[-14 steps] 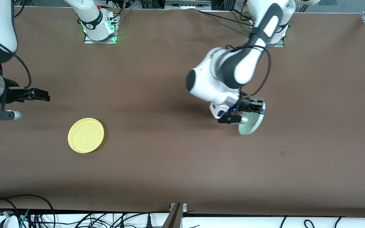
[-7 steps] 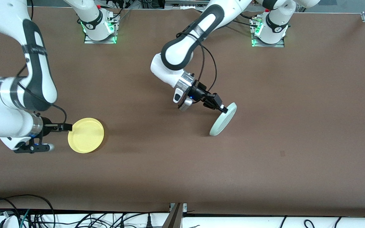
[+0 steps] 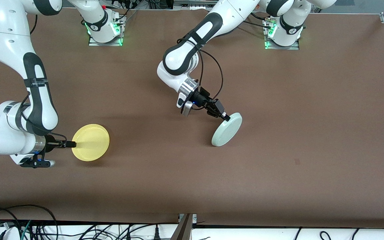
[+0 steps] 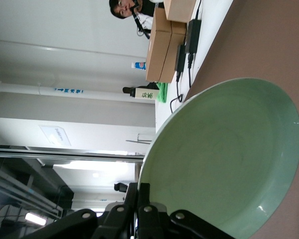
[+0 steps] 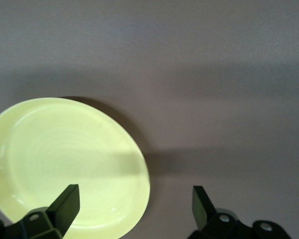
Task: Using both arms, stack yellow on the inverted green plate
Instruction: 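Lower the inverted green plate mid-table and open the left gripper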
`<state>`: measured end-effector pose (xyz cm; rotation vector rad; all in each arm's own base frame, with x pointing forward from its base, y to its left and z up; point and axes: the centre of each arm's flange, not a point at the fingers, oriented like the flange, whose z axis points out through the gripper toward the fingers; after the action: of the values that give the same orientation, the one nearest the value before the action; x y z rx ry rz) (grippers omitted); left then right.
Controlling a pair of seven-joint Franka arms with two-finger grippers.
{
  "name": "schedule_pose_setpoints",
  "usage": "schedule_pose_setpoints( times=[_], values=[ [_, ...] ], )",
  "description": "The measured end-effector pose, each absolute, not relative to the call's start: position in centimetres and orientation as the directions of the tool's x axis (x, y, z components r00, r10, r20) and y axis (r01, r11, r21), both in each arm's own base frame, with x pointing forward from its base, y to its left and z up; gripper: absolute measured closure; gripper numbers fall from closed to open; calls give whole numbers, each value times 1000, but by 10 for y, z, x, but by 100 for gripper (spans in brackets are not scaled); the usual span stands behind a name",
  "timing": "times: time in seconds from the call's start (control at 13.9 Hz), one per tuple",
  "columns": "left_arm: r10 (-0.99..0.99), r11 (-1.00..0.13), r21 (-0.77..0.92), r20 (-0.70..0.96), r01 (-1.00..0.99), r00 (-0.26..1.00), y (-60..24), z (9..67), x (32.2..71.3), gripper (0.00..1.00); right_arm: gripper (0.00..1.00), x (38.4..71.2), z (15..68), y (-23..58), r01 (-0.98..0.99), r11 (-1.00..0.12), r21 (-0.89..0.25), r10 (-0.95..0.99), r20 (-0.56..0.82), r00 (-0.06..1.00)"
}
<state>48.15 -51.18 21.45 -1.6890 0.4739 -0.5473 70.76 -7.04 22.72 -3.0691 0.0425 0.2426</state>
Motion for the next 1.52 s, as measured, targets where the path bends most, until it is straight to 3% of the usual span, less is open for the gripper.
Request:
schedule_pose_setpoints(
  times=[0.51,0.72,0.94,1.01,1.15,1.23,1.52],
  values=[
    [-641,-172,-985,137,33,755,-540,176,437,96,0,694,196,-68,-12,-998,-69,1,-195,981],
    [-657,-180,-984,134,19,742,-548,166,426,73,0,688,188,-67,-13,-996,-88,6,-211,977],
    [-609,-284,-957,225,56,761,-552,161,418,38,0,685,183,-66,-12,-989,-145,19,-209,978],
    [-570,-362,-928,294,87,767,-557,159,413,29,8,685,183,-68,-12,-989,-149,20,-208,978],
    [-505,-500,-855,416,136,757,-572,154,398,9,12,685,183,-70,-12,-989,-151,20,-207,978],
    [-466,-567,-809,468,152,751,-581,152,389,1,24,684,183,-71,-13,-988,-151,19,-209,978],
    [-255,-820,-538,650,196,716,-618,148,373,0,70,684,183,-71,-14,-988,-152,19,-211,977]
  ],
)
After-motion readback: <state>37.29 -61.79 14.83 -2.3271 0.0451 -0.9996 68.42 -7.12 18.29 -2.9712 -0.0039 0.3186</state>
